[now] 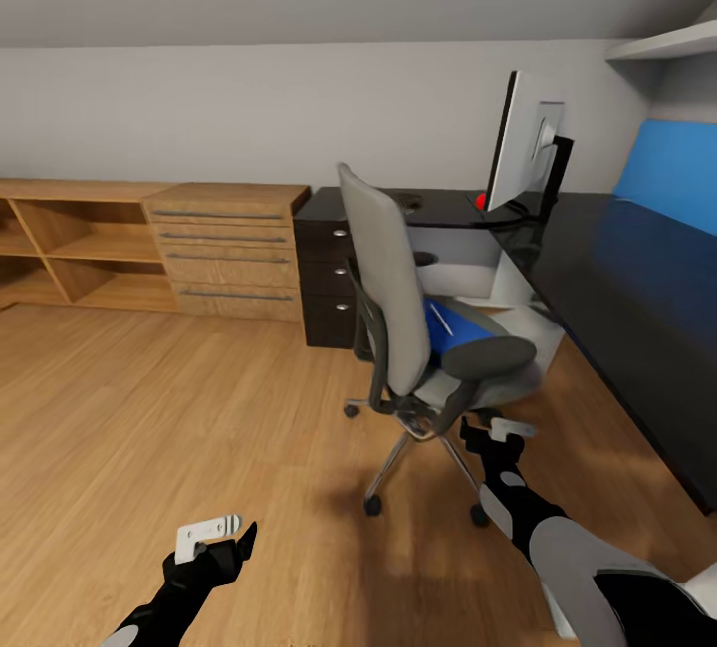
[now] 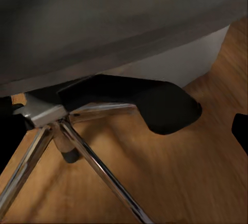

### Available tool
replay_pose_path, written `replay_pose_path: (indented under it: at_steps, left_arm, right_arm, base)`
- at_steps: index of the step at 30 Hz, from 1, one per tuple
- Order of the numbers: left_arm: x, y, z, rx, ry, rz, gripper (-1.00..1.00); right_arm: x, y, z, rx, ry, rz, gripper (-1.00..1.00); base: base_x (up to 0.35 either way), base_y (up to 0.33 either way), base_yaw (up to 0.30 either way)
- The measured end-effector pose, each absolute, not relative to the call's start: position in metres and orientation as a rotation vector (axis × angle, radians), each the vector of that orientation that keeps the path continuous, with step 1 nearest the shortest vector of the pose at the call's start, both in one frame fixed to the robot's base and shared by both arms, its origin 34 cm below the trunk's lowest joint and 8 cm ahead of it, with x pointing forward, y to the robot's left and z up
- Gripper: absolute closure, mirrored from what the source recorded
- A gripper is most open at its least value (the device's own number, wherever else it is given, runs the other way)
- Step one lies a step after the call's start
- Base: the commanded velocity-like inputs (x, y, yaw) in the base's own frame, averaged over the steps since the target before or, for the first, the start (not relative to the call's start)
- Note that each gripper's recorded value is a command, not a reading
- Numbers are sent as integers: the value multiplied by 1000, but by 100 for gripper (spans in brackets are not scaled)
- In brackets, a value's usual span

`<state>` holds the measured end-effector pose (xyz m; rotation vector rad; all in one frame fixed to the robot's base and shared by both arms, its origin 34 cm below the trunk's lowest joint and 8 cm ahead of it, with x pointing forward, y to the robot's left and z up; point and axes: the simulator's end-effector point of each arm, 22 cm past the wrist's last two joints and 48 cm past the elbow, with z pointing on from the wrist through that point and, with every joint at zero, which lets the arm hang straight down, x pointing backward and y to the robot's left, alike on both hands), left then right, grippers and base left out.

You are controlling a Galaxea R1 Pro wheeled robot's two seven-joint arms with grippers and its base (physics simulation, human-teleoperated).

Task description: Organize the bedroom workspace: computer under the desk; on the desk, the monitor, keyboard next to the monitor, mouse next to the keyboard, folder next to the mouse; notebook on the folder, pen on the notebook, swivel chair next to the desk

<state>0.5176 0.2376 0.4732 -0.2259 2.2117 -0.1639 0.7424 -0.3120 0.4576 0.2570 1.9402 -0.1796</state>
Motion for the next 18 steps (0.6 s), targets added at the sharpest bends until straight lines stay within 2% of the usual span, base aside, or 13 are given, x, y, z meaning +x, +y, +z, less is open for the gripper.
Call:
replay_pose_path:
  at_steps: [9, 18]
  left_arm:
    - [517, 237, 473, -227, 2214, -166, -100]
    - [517, 237, 473, -226, 2213, -167, -100]
  right_arm:
    - [743, -302, 457, 251, 1942, -165, -100]
    - [743, -302, 457, 258, 1941, -165, -100]
  base:
    - [-101, 95, 59]
    - [-3, 3, 252]
